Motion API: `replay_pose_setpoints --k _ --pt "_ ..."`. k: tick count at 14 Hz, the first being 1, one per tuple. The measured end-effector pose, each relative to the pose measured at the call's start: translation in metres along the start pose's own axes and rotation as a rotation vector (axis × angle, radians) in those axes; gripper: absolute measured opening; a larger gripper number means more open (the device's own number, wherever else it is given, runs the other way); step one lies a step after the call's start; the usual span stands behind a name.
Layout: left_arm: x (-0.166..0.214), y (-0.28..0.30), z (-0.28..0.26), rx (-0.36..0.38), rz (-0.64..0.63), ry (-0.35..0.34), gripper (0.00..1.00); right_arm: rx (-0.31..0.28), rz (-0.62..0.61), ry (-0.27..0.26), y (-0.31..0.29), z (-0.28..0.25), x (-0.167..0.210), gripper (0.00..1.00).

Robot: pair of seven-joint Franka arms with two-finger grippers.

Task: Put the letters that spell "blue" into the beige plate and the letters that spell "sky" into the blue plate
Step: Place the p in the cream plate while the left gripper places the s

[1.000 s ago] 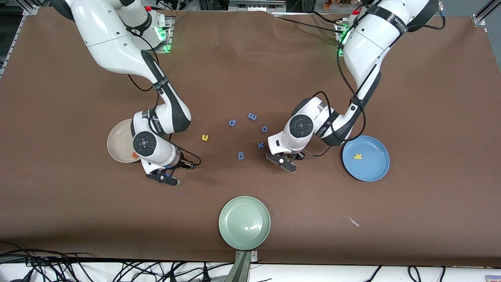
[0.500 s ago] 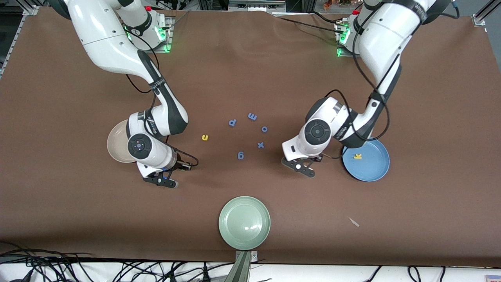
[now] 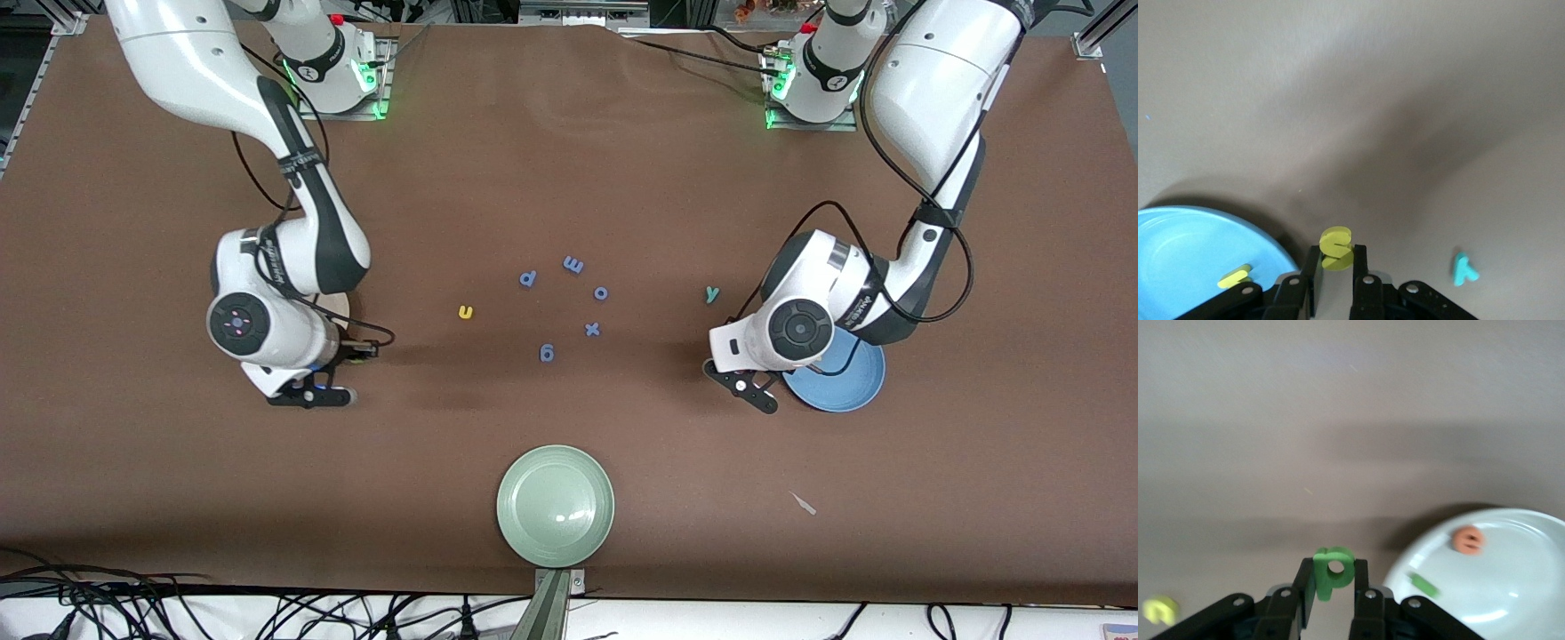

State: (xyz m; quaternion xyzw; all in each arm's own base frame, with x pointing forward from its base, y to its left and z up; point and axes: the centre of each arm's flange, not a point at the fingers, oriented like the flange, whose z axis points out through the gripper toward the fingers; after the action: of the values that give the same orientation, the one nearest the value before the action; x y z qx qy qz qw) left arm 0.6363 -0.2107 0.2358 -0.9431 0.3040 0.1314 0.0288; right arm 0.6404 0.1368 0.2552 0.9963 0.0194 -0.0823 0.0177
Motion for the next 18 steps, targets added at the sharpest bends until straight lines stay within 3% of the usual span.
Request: replay_pose_setpoints --k 6,7,10,13,14,18 --pt "-0.021 -0.04 0.008 -0.004 0.102 -0.021 0.22 -0.02 -0.082 -0.077 0.094 0.015 -0.047 0.27" --pt "-0.026 -0.051 0.004 -0.006 0.115 -0.017 0.22 -0.02 -0.079 -0.09 0.098 0.021 -0.05 0.32" --pt "-0.041 -0.081 0.004 -0.018 0.143 -0.018 0.22 -0.019 -0.08 -0.099 0.092 0.024 -0.053 0.63" --pt "-0.05 -0.088 0.018 -0.036 0.151 -0.039 0.23 -0.006 -0.014 -0.073 0.045 0.006 -0.049 0.94" --pt "-0.05 -0.086 0.018 -0.036 0.155 -0.039 0.31 0.003 0.011 -0.058 0.019 -0.001 -0.048 1.0" --pt "-0.04 -0.039 -0.019 -0.035 0.115 -0.022 0.7 0.035 0.088 0.002 -0.057 -0.017 -0.053 1.0"
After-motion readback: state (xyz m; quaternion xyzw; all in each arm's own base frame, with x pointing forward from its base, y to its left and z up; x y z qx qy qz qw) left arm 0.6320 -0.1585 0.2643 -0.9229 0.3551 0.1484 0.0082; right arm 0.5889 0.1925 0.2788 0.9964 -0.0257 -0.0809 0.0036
